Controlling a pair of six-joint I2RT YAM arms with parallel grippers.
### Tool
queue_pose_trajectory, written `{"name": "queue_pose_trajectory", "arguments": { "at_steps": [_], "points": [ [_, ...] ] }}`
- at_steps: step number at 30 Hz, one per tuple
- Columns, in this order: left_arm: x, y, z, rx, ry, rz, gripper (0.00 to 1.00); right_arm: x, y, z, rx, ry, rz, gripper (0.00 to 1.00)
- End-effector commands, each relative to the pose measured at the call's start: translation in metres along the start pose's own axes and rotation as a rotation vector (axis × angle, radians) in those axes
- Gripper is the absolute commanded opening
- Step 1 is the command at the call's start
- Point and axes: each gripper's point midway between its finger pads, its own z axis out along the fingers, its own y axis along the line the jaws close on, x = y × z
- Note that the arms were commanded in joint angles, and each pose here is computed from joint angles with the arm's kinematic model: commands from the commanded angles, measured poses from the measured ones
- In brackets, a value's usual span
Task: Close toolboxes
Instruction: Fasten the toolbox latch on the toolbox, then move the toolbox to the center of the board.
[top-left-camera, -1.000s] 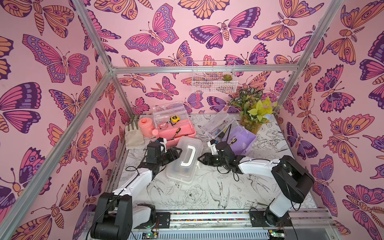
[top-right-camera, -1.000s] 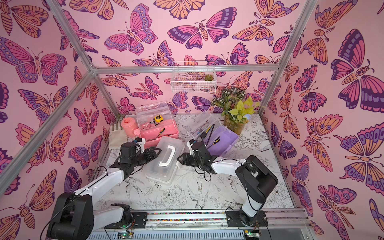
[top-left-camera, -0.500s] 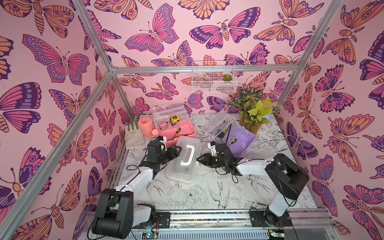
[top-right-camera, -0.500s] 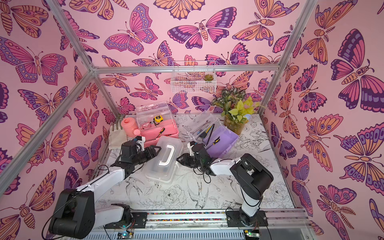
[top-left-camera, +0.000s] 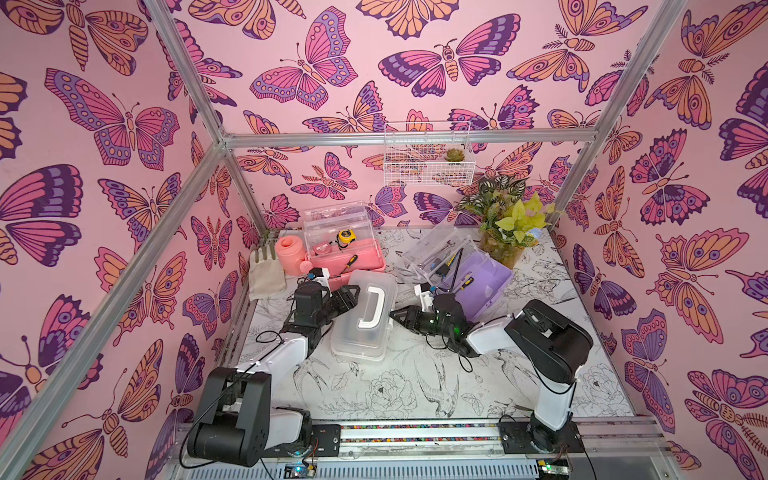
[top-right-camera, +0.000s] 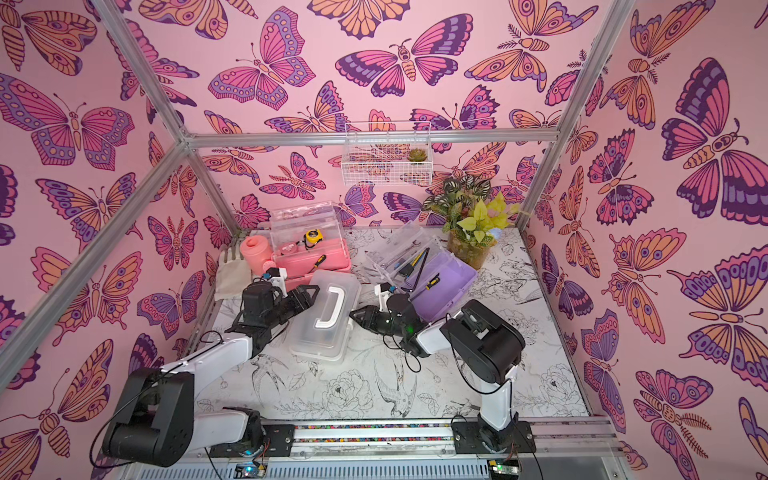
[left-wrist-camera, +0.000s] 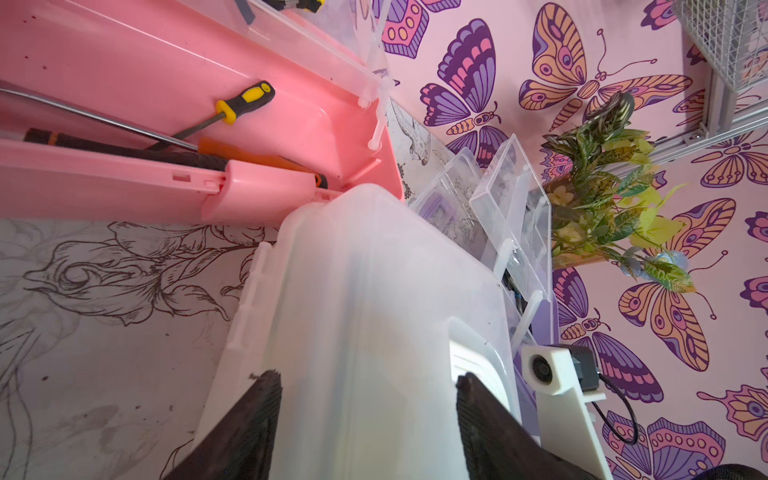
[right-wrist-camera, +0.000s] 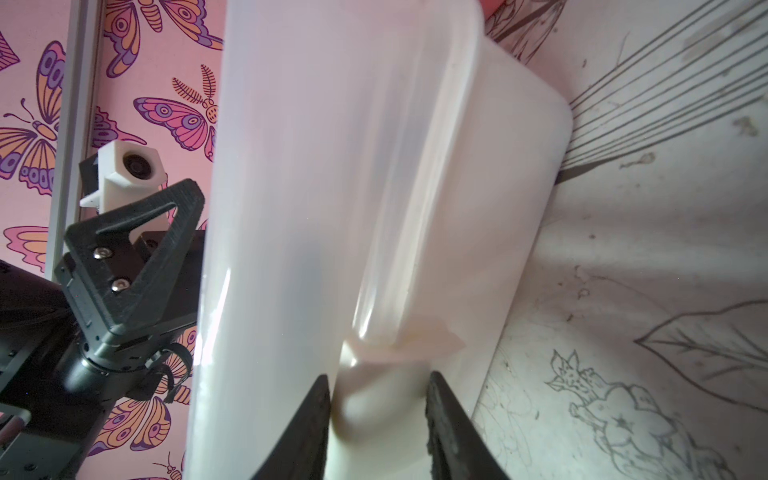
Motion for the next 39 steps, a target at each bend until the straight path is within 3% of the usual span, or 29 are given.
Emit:
{"name": "queue_pose_trajectory", "arguments": {
  "at_steps": [1, 10, 20, 23, 29, 31, 39],
  "points": [
    [0.12, 0.031, -0.004, -0.053, 0.417, -0.154, 0.68, 0.031, 0.062, 0.011, -0.214, 0.106, -0.089, 0.4],
    [0.092, 0.009, -0.01, -0.03, 0.356, -0.107, 0.73, 0.028, 0.034, -0.013, 0.012, 0.131, -0.175, 0.43],
    [0.03, -0.02, -0.033, -0.071, 0.188, 0.035, 0.77, 0.016, 0.034, -0.036, 0.274, 0.251, -0.417, 0.64],
    [0.021, -0.022, -0.04, -0.084, 0.158, 0.05, 0.78, 0.017, 0.043, -0.037, 0.263, 0.28, -0.429, 0.73],
    [0.0, -0.02, -0.058, -0.142, 0.08, 0.071, 0.83, 0.031, 0.056, -0.03, 0.222, 0.315, -0.436, 0.75],
    [-0.008, -0.021, -0.064, -0.148, 0.045, 0.068, 1.0, 0.04, 0.06, -0.024, 0.204, 0.335, -0.427, 0.74],
    [-0.029, -0.028, -0.079, -0.143, -0.022, 0.067, 1.0, 0.084, 0.09, 0.007, 0.087, 0.422, -0.448, 0.72]
  ]
}}
